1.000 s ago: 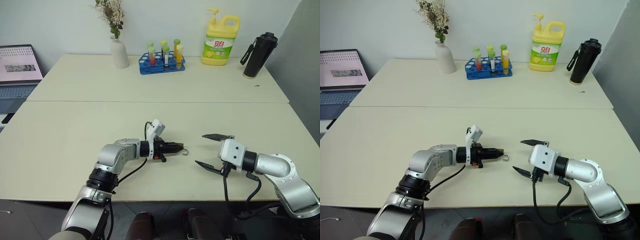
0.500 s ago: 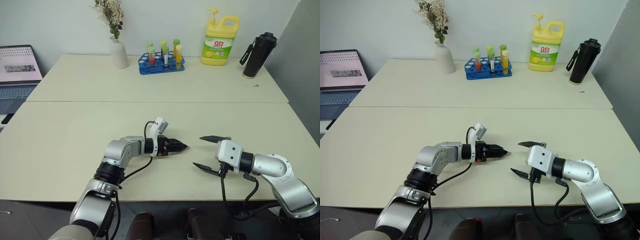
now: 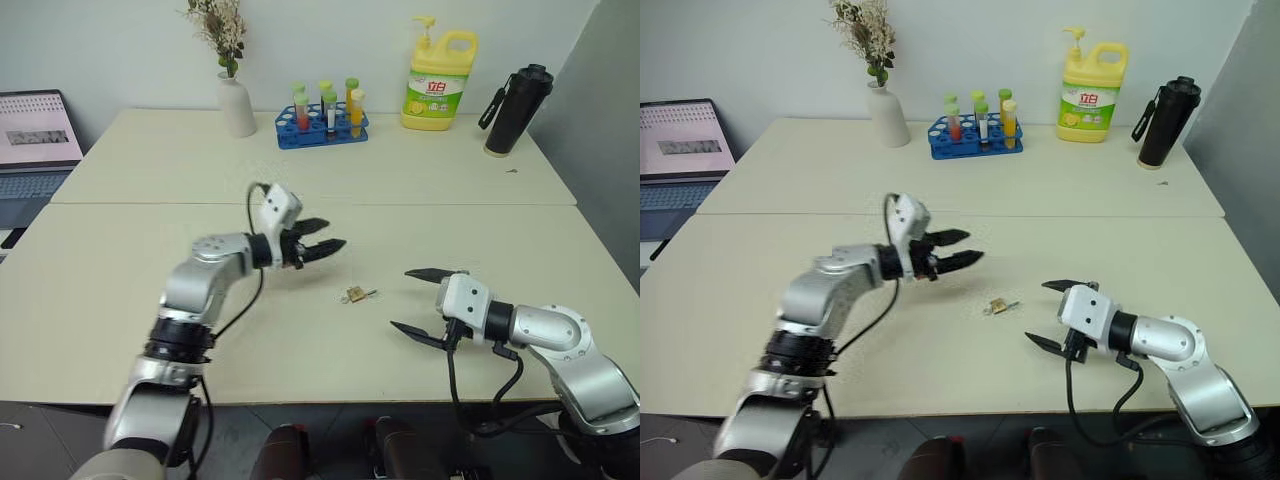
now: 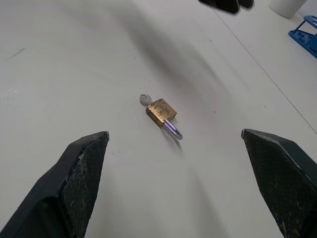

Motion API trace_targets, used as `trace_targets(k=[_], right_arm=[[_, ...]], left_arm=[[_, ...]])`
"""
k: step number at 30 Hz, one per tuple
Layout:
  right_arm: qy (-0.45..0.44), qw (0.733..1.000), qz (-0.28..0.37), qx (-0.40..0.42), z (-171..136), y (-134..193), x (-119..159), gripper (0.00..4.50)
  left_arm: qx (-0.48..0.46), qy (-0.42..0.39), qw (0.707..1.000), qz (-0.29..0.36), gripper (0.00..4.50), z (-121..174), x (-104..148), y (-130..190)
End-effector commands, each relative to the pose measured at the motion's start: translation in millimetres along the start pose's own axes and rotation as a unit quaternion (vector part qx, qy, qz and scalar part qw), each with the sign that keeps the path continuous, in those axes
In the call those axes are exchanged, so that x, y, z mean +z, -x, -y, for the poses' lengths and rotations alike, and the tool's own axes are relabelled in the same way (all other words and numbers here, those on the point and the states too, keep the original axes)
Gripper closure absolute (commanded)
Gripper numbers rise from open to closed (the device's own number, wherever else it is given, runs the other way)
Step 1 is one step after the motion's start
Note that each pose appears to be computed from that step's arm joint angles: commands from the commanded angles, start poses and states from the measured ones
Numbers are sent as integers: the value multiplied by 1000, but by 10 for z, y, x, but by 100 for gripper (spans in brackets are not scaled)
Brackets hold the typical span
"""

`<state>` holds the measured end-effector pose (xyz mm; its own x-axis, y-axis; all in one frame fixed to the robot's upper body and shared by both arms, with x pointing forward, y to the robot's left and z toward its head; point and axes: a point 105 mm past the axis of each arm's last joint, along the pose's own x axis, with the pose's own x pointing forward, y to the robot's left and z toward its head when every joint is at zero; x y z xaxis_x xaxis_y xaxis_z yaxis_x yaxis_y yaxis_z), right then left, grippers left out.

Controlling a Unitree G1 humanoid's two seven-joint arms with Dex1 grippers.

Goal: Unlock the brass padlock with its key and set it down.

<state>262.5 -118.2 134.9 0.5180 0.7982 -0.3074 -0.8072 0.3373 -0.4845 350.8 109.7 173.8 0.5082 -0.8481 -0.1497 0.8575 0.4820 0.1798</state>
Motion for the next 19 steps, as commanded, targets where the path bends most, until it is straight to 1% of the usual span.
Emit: trace_targets(k=[1, 4, 9, 19], right_arm=[[12, 1000, 19, 17, -20, 91, 144, 0], [0, 999, 22, 26, -28, 139, 154, 0], [-24, 998, 24, 51, -45, 213, 185, 0], [-29, 997, 8, 77, -34, 236, 113, 0]], left_arm=[[-19, -75, 997, -13, 146, 149, 49, 216], [-42, -113, 992, -46, 146, 291, -41, 412], [-72, -105, 988, -90, 146, 490, -190, 694], [-90, -83, 989, -80, 146, 670, -178, 732]])
